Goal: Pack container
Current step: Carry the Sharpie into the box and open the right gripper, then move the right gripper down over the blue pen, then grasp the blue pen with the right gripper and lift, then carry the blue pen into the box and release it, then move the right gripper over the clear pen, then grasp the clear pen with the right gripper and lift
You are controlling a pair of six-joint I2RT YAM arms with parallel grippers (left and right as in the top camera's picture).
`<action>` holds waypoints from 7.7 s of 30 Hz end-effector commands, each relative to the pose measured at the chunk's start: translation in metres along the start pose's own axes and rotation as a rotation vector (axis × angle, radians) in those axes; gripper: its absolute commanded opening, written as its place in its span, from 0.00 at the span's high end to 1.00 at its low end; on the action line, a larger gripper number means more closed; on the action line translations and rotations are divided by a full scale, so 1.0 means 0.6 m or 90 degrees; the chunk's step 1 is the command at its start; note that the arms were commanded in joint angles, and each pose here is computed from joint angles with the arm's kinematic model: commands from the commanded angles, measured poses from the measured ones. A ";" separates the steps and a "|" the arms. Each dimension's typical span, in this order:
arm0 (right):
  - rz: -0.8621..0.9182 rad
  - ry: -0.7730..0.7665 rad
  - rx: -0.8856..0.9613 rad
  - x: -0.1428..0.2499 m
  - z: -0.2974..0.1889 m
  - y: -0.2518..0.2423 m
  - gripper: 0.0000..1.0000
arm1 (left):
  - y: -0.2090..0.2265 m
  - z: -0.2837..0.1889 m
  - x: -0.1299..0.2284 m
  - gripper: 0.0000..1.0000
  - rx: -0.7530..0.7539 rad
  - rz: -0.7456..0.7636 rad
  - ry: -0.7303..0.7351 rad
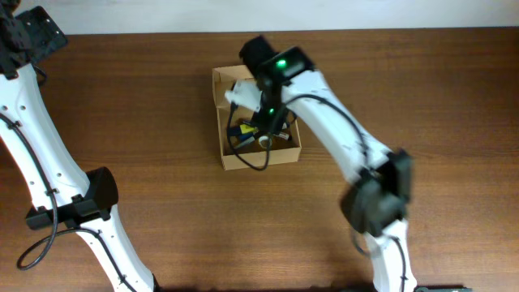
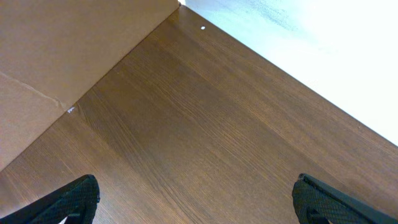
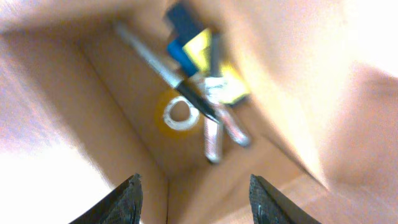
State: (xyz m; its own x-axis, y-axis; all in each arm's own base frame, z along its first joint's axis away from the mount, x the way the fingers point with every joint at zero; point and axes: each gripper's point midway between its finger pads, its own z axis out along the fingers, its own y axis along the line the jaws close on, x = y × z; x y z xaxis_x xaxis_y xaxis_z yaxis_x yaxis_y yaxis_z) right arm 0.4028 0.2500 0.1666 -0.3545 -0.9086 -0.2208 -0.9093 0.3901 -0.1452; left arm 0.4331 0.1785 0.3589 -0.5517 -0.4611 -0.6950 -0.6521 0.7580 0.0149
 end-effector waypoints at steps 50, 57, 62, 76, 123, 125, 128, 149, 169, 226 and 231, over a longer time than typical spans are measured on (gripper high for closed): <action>0.704 0.171 -0.126 0.492 0.172 0.011 0.59 | 0.006 -0.005 -0.002 0.00 -0.005 0.005 -0.004; 0.701 0.211 -0.068 0.518 0.172 -0.002 0.60 | 0.006 -0.005 -0.002 0.00 -0.005 0.005 -0.004; 0.706 0.215 -0.066 0.517 0.172 -0.001 0.59 | 0.006 -0.005 -0.002 0.00 -0.005 0.005 -0.004; 0.661 0.249 0.008 0.493 0.178 -0.004 0.65 | 0.006 -0.005 -0.002 0.00 -0.005 0.005 -0.004; -0.115 -0.215 0.129 -0.023 -0.278 0.022 0.96 | 0.006 -0.005 -0.002 0.00 -0.005 0.005 -0.004; -0.161 -0.186 0.127 -0.036 -0.250 0.035 0.96 | 0.006 -0.005 -0.002 0.00 -0.005 0.005 -0.004; -0.202 -0.148 0.101 -0.049 -0.194 0.039 0.96 | 0.006 -0.005 -0.002 0.00 -0.005 0.005 -0.004; -0.130 0.016 -0.056 -0.009 0.127 -0.002 0.96 | 0.006 -0.005 -0.002 0.00 -0.005 0.005 -0.004; -0.053 0.097 -0.100 0.029 0.168 0.027 0.60 | 0.006 -0.005 -0.002 0.00 -0.005 0.005 -0.004; 0.712 0.158 -0.032 0.571 0.154 -0.009 0.57 | 0.006 -0.005 -0.002 0.00 -0.005 0.005 -0.004; 0.717 0.152 -0.017 0.572 0.157 -0.018 0.73 | 0.006 -0.005 -0.002 0.00 -0.005 0.005 -0.004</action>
State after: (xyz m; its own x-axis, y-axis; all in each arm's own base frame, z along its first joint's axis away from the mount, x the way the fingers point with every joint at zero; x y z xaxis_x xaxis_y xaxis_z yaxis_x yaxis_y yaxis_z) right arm 0.3120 -0.0525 0.0045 -0.9971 -0.0715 -0.0279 -0.0725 0.9967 0.0373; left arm 0.4330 0.1785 0.3588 -0.5520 -0.4611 -0.6947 -0.6521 0.7580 0.0150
